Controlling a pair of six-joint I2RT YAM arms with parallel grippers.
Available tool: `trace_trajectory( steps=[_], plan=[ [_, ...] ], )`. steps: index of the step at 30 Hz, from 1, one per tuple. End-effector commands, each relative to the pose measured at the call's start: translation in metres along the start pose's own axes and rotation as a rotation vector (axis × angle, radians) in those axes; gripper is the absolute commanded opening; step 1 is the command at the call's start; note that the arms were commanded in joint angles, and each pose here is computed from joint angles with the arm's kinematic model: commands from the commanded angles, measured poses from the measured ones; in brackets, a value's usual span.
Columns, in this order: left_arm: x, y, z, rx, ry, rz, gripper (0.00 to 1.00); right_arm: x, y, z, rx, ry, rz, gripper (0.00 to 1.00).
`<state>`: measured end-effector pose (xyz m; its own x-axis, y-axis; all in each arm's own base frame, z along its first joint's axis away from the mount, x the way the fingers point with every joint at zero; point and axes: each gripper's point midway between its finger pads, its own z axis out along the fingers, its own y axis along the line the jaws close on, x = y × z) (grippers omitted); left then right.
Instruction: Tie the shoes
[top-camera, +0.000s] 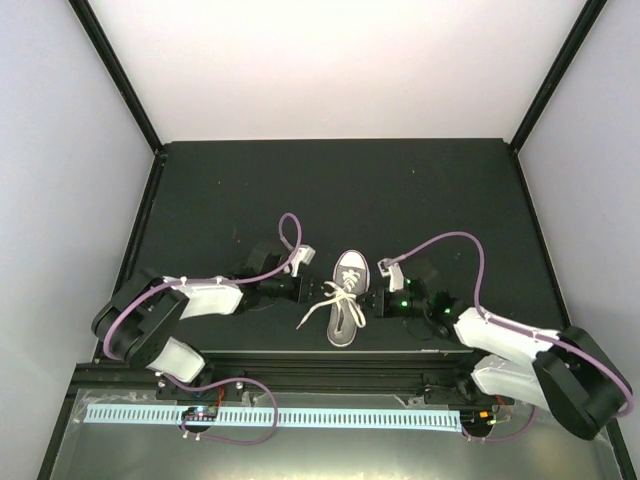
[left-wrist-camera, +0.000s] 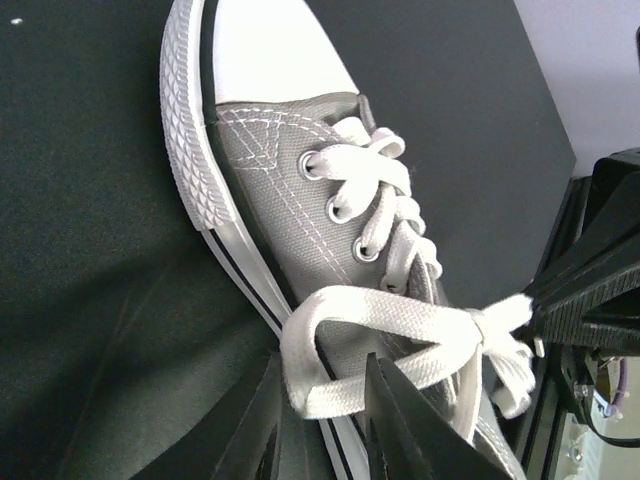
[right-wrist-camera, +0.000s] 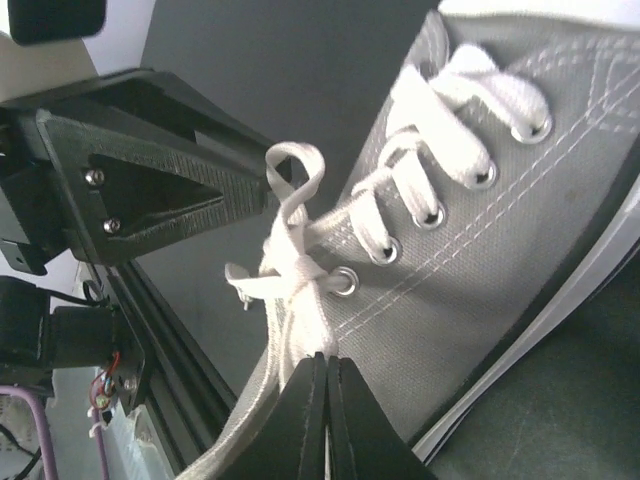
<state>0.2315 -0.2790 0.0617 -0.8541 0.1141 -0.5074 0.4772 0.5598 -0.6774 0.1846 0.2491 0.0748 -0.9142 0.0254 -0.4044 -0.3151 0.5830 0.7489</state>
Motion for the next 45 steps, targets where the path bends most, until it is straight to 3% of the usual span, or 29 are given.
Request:
trace_trajectory(
  steps=[1, 7, 12, 20, 22, 26, 30, 38, 45],
  plan=[
    [-0.014, -0.018, -0.008, 0.052, -0.064, 0.036, 0.27, -0.005, -0.013, -0.015, 0.097, -0.058, -0.027, 0.02],
    [-0.014, -0.025, -0.011, 0.095, -0.089, 0.017, 0.39, 0.008, -0.032, -0.025, 0.182, -0.053, -0.010, 0.02],
    [-0.008, -0.020, -0.002, 0.100, -0.066, -0.017, 0.43, 0.015, -0.040, -0.028, 0.201, -0.059, 0.012, 0.02],
    [-0.008, -0.028, 0.003, 0.134, -0.061, -0.017, 0.42, 0.014, -0.047, -0.032, 0.245, -0.067, 0.009, 0.02],
    [-0.008, -0.032, 0.006, 0.144, -0.052, -0.010, 0.39, 0.014, -0.046, -0.033, 0.246, -0.065, 0.004, 0.11],
    [-0.004, -0.034, 0.010, 0.152, -0.033, -0.006, 0.21, 0.016, -0.039, -0.035, 0.213, -0.062, -0.046, 0.54],
    [-0.004, -0.036, 0.009, 0.153, -0.034, -0.003, 0.06, 0.025, -0.021, -0.036, 0.109, -0.038, -0.124, 0.68],
    [-0.005, -0.039, 0.010, 0.155, -0.029, -0.001, 0.02, 0.033, -0.008, -0.021, 0.070, 0.025, -0.201, 0.69],
    [-0.004, -0.038, 0.011, 0.144, -0.028, -0.004, 0.01, 0.033, -0.005, -0.006, 0.098, 0.081, -0.253, 0.54]
  ],
)
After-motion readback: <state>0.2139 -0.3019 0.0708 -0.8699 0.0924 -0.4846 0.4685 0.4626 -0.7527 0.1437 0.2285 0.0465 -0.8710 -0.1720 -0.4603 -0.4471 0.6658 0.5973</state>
